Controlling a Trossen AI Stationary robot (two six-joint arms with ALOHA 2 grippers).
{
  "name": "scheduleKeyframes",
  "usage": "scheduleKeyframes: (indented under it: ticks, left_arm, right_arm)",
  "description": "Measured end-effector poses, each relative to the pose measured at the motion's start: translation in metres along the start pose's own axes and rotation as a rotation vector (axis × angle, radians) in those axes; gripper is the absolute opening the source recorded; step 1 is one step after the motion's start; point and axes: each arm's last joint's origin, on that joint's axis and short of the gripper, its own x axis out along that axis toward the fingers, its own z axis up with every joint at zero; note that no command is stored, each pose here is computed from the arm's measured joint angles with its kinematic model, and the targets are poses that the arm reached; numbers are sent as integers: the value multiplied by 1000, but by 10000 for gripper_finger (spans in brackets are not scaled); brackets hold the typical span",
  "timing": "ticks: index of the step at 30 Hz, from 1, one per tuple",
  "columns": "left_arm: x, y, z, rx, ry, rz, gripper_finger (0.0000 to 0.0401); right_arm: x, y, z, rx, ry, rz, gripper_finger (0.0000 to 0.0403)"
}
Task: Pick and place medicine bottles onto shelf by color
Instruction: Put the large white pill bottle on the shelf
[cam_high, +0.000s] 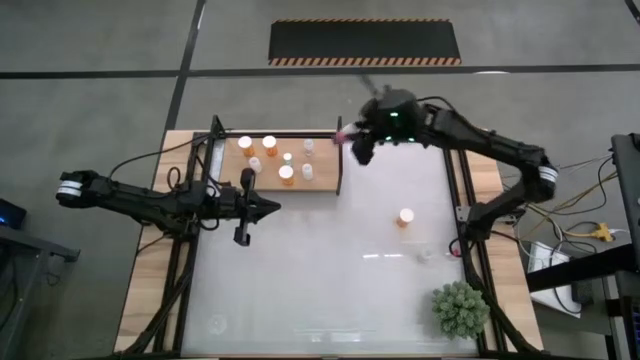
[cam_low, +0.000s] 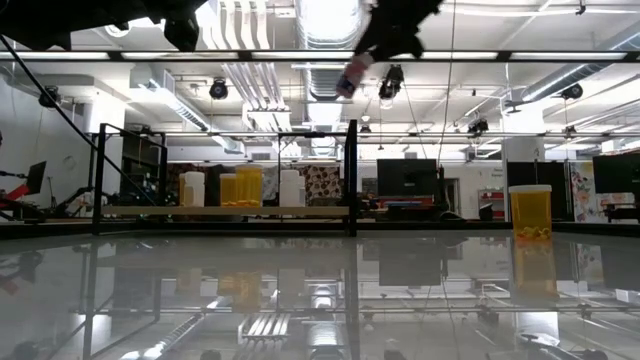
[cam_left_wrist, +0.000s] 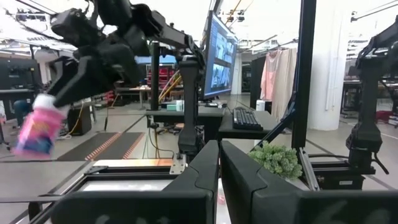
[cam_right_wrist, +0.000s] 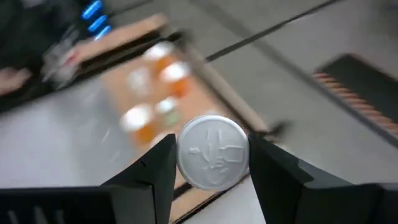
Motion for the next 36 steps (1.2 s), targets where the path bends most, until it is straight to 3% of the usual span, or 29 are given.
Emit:
scheduleKeyframes:
  ticks: [5,11,15,21,26,36]
  left_arm:
    - [0,0,0,0,0,0,0]
    - [0,0,0,1,1,0,0]
    - [0,0,0,1,1,0,0]
    - [0,0,0,2,1,0,0]
    - [0,0,0,2,1,0,0]
    - [0,0,0,25,0,0,0]
  right_arm:
    - [28,29,21,-137,83,186,161]
    - [75,43,22,-282,286,194,162]
    - [101,49,24,-351,342,213,163]
    - [138,54,13,-439,450,213,162]
    - [154,55,4,-523,544,96,162]
    - [180,53,-16,-540,632,67,165]
